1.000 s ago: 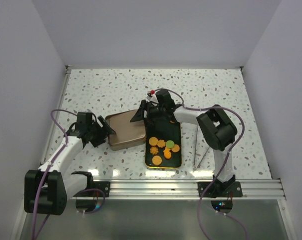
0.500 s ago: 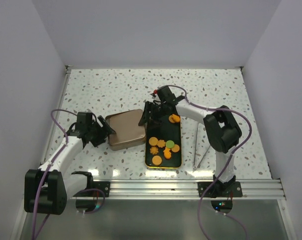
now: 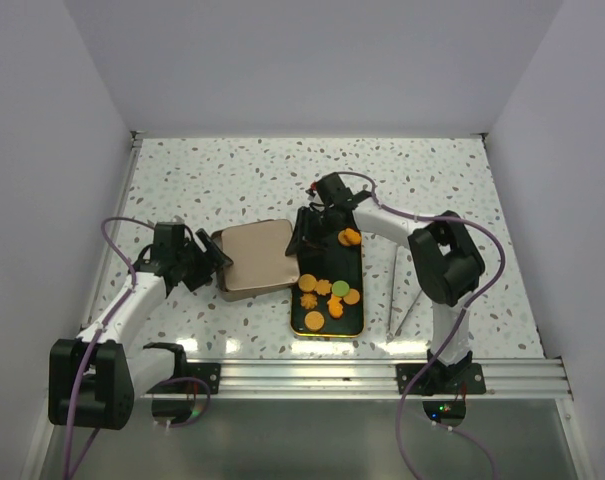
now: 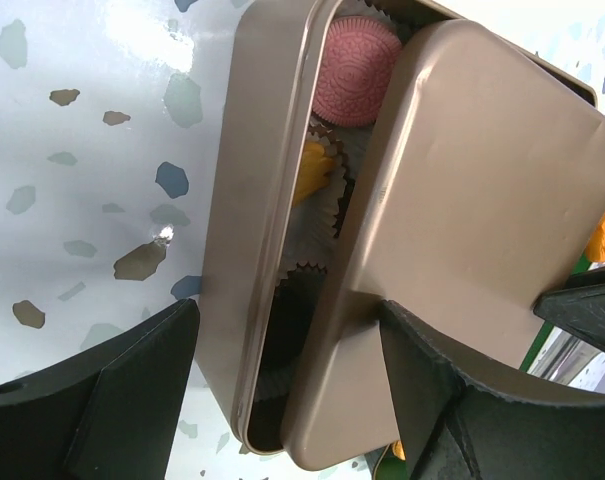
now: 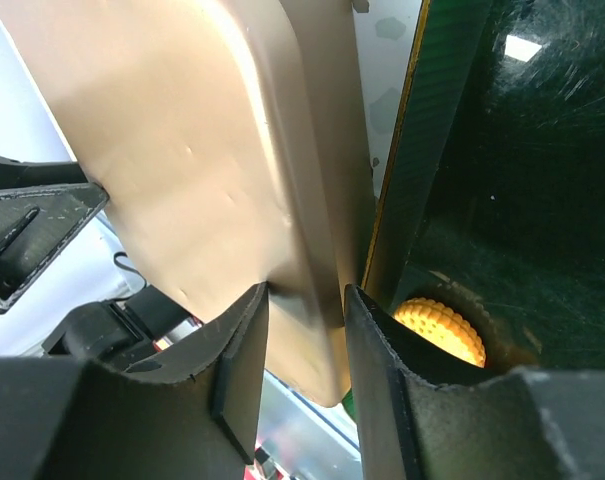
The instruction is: Pack the cookies
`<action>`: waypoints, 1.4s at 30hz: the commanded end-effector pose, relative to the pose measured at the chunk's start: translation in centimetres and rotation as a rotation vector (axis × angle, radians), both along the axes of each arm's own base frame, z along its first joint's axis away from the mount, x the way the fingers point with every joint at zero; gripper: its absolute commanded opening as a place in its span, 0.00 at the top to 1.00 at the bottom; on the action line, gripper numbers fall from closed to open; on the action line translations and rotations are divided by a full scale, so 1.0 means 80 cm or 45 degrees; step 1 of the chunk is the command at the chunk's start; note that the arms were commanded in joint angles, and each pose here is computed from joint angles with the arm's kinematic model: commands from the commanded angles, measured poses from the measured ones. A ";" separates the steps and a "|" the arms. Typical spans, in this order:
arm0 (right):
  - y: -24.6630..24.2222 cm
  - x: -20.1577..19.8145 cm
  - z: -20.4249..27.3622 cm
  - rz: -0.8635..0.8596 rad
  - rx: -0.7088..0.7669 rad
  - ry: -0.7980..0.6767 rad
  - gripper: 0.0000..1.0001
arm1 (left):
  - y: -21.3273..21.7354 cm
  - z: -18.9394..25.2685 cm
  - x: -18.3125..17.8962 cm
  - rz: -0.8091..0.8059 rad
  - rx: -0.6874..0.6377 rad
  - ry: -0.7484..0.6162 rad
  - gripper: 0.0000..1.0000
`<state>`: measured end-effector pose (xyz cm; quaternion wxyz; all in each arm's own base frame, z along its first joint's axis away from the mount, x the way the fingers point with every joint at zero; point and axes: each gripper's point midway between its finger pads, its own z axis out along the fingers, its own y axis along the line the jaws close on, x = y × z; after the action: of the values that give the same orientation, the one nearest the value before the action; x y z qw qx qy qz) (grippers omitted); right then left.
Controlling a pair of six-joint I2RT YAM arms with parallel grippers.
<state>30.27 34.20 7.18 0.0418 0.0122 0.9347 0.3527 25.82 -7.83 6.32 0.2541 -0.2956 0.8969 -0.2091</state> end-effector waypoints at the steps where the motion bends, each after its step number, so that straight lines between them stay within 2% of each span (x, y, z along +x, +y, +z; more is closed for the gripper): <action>1: -0.001 0.010 0.013 -0.018 -0.013 -0.047 0.61 | 0.003 -0.005 -0.001 0.002 0.021 0.001 0.22; 12: 0.015 0.026 0.004 -0.016 -0.018 -0.036 0.63 | 0.003 -0.003 0.001 -0.004 0.025 -0.008 0.23; 23: 0.034 0.034 -0.009 -0.006 -0.047 -0.017 0.52 | 0.005 -0.004 -0.001 -0.012 0.036 -0.004 0.22; 34: 0.044 0.024 -0.012 -0.062 -0.079 0.056 0.51 | 0.002 0.001 0.007 -0.020 0.025 -0.013 0.23; 42: 0.053 0.026 -0.005 -0.098 -0.057 0.081 0.50 | 0.010 0.022 0.023 -0.035 0.094 -0.028 0.22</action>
<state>32.02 37.48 6.69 0.0271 0.0439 0.9421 0.3314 26.56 -7.64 6.75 0.2523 -0.2877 0.9021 -0.1993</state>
